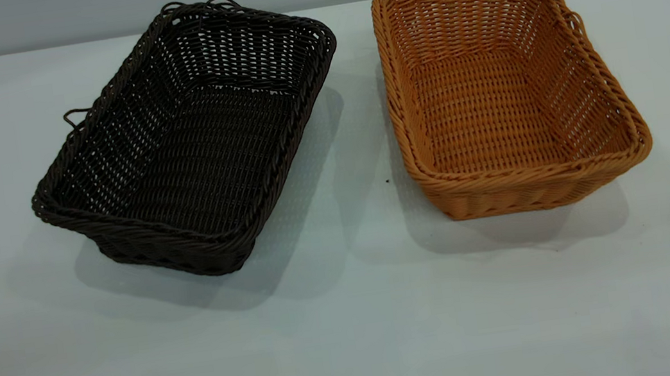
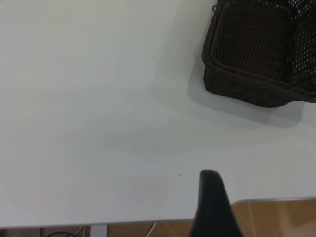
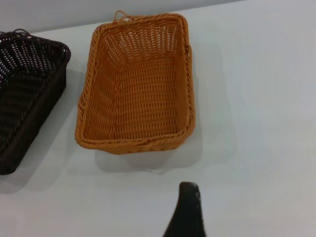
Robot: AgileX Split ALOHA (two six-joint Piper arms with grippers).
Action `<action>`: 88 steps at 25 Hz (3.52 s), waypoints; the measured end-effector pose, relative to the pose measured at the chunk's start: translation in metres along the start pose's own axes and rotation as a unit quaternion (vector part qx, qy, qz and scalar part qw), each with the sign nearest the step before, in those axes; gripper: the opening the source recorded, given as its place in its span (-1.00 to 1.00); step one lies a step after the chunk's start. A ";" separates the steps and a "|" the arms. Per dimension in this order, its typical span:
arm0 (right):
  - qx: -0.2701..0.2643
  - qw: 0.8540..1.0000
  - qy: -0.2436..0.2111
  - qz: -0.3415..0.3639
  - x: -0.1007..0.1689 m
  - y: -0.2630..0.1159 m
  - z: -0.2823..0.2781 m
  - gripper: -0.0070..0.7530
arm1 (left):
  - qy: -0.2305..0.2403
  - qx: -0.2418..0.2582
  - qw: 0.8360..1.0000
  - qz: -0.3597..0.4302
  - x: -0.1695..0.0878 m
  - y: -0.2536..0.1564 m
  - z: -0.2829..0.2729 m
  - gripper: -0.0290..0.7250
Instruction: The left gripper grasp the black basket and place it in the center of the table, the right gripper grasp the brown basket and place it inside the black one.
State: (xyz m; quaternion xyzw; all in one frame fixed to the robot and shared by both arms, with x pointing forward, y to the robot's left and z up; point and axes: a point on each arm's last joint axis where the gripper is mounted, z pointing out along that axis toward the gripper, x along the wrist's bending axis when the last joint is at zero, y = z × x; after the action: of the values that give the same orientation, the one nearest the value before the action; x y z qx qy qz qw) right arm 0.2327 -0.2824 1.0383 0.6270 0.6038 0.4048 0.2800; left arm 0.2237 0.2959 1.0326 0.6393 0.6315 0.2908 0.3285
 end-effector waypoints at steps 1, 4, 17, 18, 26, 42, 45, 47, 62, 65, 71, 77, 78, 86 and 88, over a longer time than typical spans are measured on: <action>0.000 1.000 0.000 0.000 0.000 0.000 0.000 0.50 | 0.000 0.000 1.000 0.000 0.000 0.000 0.000 0.28; 0.000 1.000 0.000 0.000 0.000 0.000 0.000 0.50 | 0.000 0.000 1.000 0.000 0.000 0.000 0.000 0.28; 0.000 1.000 0.000 0.000 0.000 0.000 0.000 0.50 | 0.000 0.000 1.000 0.000 0.000 0.000 0.000 0.28; 0.000 1.000 0.000 0.000 0.000 0.000 0.000 0.50 | 0.000 0.000 1.000 0.000 0.000 0.000 0.000 0.28; 0.000 1.000 0.000 0.000 0.000 0.000 0.000 0.50 | 0.000 0.000 1.000 0.000 0.000 0.000 0.000 0.28; 0.000 1.000 0.000 0.002 0.000 0.000 0.000 0.50 | 0.000 0.000 1.000 0.000 0.000 0.000 0.000 0.28; 0.001 1.000 0.000 0.018 0.000 0.000 0.000 0.51 | 0.000 0.003 1.000 0.000 0.000 0.001 0.001 0.28; 0.015 1.000 0.002 0.026 0.000 0.003 0.003 0.54 | 0.001 0.022 1.000 -0.001 0.000 0.005 0.004 0.28; 0.287 0.927 0.141 0.198 0.014 0.049 0.141 0.58 | -0.006 0.149 0.988 0.044 0.007 0.118 0.126 0.58; 0.330 0.888 0.177 0.268 0.019 0.046 0.173 0.58 | -0.003 0.147 0.988 0.045 0.009 0.137 0.155 0.58; 0.400 0.826 0.186 0.351 0.051 0.019 0.229 0.58 | 0.000 0.149 0.988 0.044 0.011 0.158 0.196 0.58; 0.388 0.782 0.095 0.477 0.065 -0.012 0.287 0.58 | -0.002 0.168 0.985 0.042 0.013 0.162 0.217 0.58; 0.393 0.776 0.081 0.487 0.067 -0.016 0.295 0.57 | -0.001 0.169 0.985 0.041 0.013 0.161 0.219 0.58; 0.389 0.744 -0.006 0.543 0.067 -0.030 0.368 0.57 | -0.002 0.187 0.982 0.040 0.013 0.156 0.231 0.58; 0.385 0.731 -0.050 0.562 0.061 -0.042 0.380 0.57 | -0.002 0.195 0.980 0.039 0.014 0.154 0.238 0.58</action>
State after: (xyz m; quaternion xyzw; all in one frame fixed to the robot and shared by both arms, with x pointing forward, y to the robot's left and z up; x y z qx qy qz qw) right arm 0.5286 -0.1648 0.8176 0.9253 0.2309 0.1896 -0.2338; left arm 0.5063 0.2994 1.0068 0.7160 0.6497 0.1738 0.1871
